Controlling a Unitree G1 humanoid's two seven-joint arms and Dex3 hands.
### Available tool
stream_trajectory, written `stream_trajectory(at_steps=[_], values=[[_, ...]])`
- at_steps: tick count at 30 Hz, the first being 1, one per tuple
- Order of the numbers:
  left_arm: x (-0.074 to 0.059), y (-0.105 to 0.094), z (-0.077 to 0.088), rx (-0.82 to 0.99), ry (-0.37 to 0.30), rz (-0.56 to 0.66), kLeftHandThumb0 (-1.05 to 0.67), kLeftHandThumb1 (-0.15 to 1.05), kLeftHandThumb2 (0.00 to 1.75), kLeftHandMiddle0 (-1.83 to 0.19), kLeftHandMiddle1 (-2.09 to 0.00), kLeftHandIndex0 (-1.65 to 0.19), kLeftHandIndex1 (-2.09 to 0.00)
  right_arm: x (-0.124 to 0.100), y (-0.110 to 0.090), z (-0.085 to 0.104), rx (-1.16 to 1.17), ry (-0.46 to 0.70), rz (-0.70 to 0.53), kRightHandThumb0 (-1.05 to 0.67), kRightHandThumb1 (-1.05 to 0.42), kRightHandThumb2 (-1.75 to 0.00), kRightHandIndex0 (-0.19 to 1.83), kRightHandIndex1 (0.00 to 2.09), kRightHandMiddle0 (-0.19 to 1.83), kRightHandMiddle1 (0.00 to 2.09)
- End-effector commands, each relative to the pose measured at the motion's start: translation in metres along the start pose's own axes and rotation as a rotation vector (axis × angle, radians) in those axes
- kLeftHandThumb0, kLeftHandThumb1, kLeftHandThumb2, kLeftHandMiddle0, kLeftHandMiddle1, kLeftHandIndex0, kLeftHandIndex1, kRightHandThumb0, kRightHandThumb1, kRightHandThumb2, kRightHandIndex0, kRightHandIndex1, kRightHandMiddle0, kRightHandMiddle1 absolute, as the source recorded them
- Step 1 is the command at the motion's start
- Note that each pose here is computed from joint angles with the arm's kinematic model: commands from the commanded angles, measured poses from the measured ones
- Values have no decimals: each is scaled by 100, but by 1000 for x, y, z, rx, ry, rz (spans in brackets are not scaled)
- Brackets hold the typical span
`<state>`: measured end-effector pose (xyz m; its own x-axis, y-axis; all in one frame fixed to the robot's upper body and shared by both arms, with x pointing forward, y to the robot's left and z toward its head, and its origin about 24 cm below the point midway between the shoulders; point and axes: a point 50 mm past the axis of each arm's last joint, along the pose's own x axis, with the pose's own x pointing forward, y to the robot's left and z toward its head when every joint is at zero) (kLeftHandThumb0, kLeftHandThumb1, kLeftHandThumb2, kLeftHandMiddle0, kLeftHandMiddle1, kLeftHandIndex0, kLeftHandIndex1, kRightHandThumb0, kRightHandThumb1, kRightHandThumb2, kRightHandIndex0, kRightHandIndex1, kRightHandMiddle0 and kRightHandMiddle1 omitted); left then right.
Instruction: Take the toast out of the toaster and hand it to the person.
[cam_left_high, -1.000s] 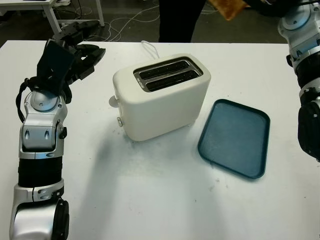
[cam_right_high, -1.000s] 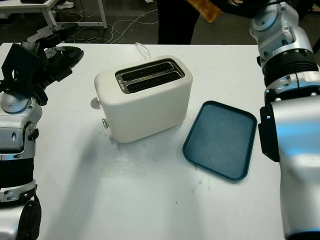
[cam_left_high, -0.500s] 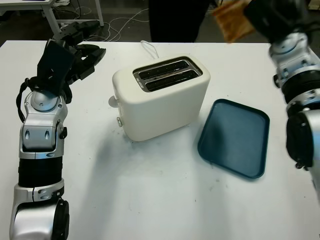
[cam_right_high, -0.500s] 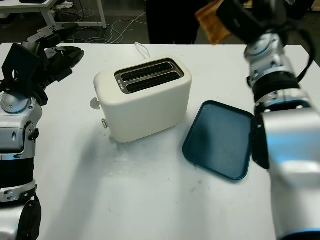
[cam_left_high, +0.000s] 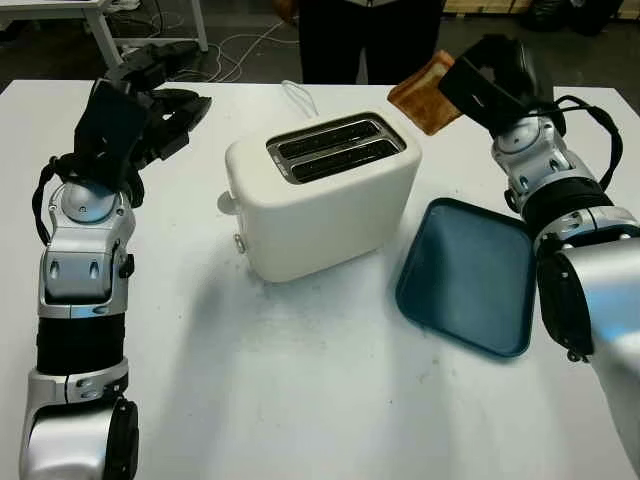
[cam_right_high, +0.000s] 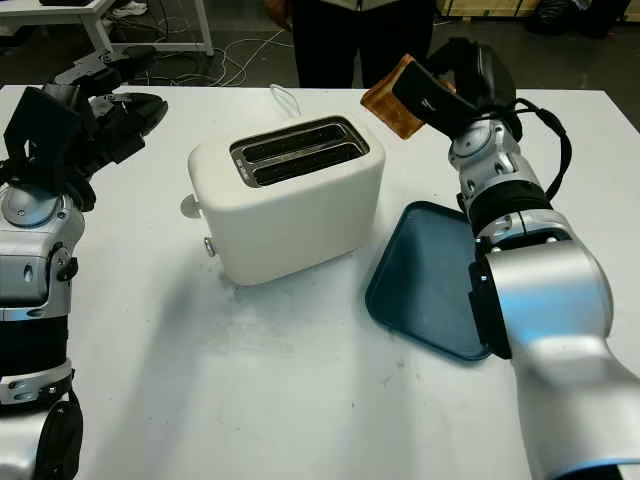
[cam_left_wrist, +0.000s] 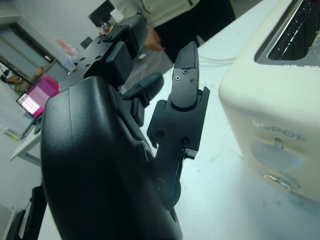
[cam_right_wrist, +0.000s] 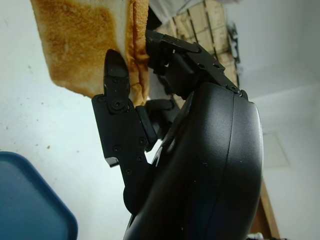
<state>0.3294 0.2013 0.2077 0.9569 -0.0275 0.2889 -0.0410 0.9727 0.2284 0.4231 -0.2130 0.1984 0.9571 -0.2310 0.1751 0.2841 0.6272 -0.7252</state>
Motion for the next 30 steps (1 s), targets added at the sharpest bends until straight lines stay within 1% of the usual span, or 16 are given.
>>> stream_trajectory(at_steps=[1,3,6,7,10,12,13,14,18,20,22,25,26,27,29,30], values=[[-2,1,0,1,-5,8,-23,92,21,-25,-94,-48,-27,-1,2,-4,-3,8,11,-18,-92,-33,57,175,59,127],[-2,1,0,0,-3,9,-23,92,21,-25,-94,-48,-27,-1,2,-3,-4,6,8,-18,-92,-33,59,175,60,129],[-2,1,1,-1,-1,13,-23,92,21,-25,-93,-48,-27,0,1,-3,-18,11,2,-19,-92,-31,60,175,63,123],[-2,1,1,0,-1,14,-23,92,21,-25,-93,-48,-28,0,0,-2,-11,13,3,-19,-92,-31,61,175,64,124],[-2,1,1,5,-3,13,-22,92,21,-26,-94,-48,-28,0,0,0,4,11,4,-20,-92,-30,66,175,57,146],[-2,1,1,3,-2,13,-22,92,21,-26,-94,-48,-28,0,0,0,16,9,2,-20,-92,-30,68,175,56,151],[-2,1,1,2,-1,14,-23,92,21,-26,-94,-48,-28,0,-1,1,26,12,0,-21,-92,-28,66,175,60,140],[-2,1,1,1,-1,15,-23,92,21,-26,-93,-48,-28,1,-1,1,41,15,1,-22,-92,-28,65,175,62,135],[-2,1,1,4,-5,13,-23,92,20,-26,-93,-48,-29,1,-2,2,57,12,8,-25,-92,-27,61,174,63,129],[-2,1,1,-4,-3,13,-23,92,20,-26,-93,-47,-29,1,-3,2,53,7,11,-25,-92,-27,60,173,65,122],[-3,1,1,2,0,16,-23,92,20,-26,-93,-48,-29,1,-3,2,49,6,6,-27,-92,-27,59,172,66,119],[-3,1,1,5,-3,15,-23,92,21,-26,-93,-47,-30,2,-3,3,66,8,12,-27,-92,-29,57,174,61,128],[-3,1,1,2,-3,14,-23,92,21,-26,-93,-47,-30,2,-3,3,70,7,13,-26,-92,-29,58,174,55,140],[-3,1,1,5,-4,14,-23,92,20,-26,-93,-47,-30,2,-3,3,68,12,14,-25,-92,-30,55,174,54,139],[-2,1,1,10,-5,14,-24,92,20,-26,-93,-48,-30,2,-4,3,73,13,14,-27,-92,-30,51,175,58,124],[-2,1,1,10,-5,13,-24,92,20,-26,-93,-48,-30,2,-4,3,75,10,13,-27,-92,-29,53,175,60,124]])
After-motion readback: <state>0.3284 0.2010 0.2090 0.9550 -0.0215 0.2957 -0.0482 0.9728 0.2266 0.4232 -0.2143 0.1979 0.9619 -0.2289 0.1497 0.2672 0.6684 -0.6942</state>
